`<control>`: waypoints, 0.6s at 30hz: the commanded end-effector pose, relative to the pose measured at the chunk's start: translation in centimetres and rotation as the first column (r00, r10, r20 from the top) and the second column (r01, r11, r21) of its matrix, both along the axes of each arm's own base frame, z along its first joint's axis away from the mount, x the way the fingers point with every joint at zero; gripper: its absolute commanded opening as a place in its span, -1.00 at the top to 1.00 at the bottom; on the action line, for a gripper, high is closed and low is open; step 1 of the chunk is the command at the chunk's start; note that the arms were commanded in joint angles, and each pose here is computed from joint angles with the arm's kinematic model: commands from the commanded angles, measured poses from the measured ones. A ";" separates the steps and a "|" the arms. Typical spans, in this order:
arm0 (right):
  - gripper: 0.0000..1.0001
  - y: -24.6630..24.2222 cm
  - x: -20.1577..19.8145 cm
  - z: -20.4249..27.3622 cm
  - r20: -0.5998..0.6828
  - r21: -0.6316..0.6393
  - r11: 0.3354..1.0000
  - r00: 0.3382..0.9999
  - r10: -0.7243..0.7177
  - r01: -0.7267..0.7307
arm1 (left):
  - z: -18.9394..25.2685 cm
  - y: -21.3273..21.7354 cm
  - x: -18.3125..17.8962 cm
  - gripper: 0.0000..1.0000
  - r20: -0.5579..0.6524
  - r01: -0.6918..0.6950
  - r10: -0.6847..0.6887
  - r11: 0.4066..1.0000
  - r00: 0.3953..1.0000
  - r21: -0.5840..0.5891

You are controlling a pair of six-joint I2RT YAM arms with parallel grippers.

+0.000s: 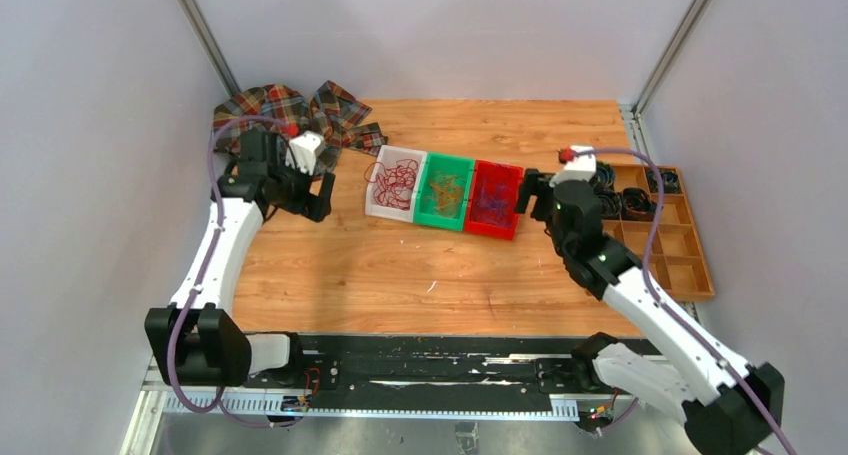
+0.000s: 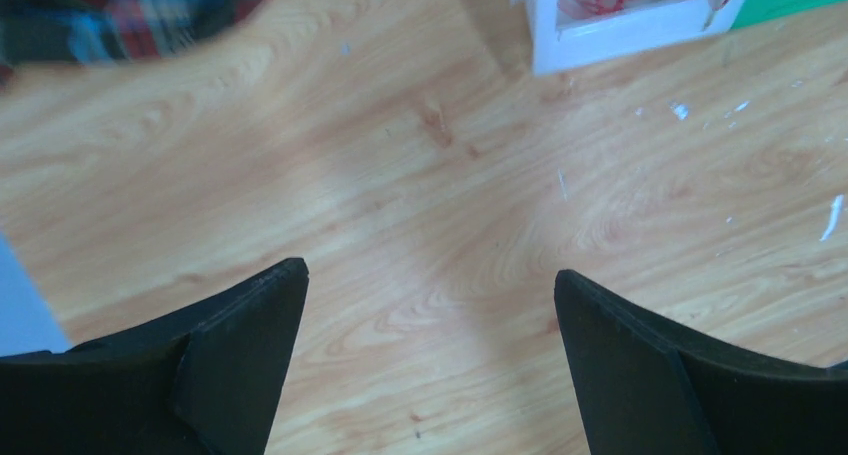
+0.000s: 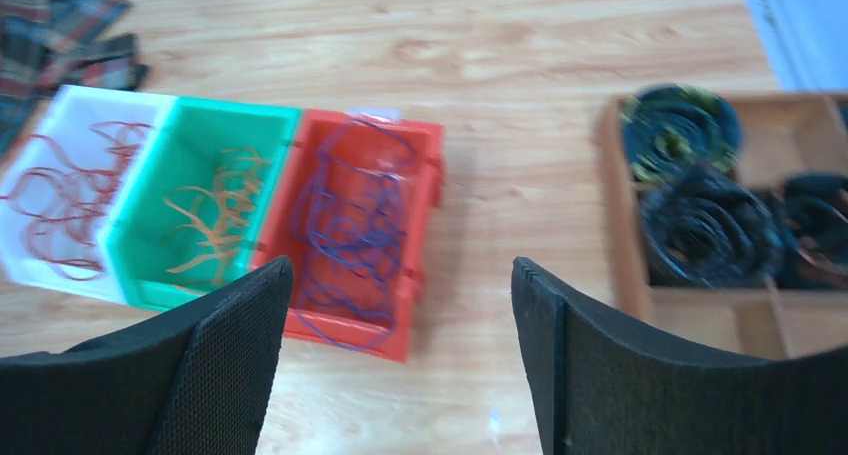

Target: Untangle the cables

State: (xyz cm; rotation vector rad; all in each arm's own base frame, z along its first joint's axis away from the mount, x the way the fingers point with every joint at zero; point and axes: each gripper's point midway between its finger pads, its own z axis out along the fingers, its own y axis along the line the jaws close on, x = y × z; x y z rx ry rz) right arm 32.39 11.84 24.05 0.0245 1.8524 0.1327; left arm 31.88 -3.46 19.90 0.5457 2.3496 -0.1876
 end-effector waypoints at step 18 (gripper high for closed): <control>-0.77 -20.2 -6.1 -10.9 0.021 -0.184 0.688 0.703 -0.711 0.702 | -6.9 -0.2 1.7 -0.96 0.644 -0.059 0.170 0.980 0.746 -0.191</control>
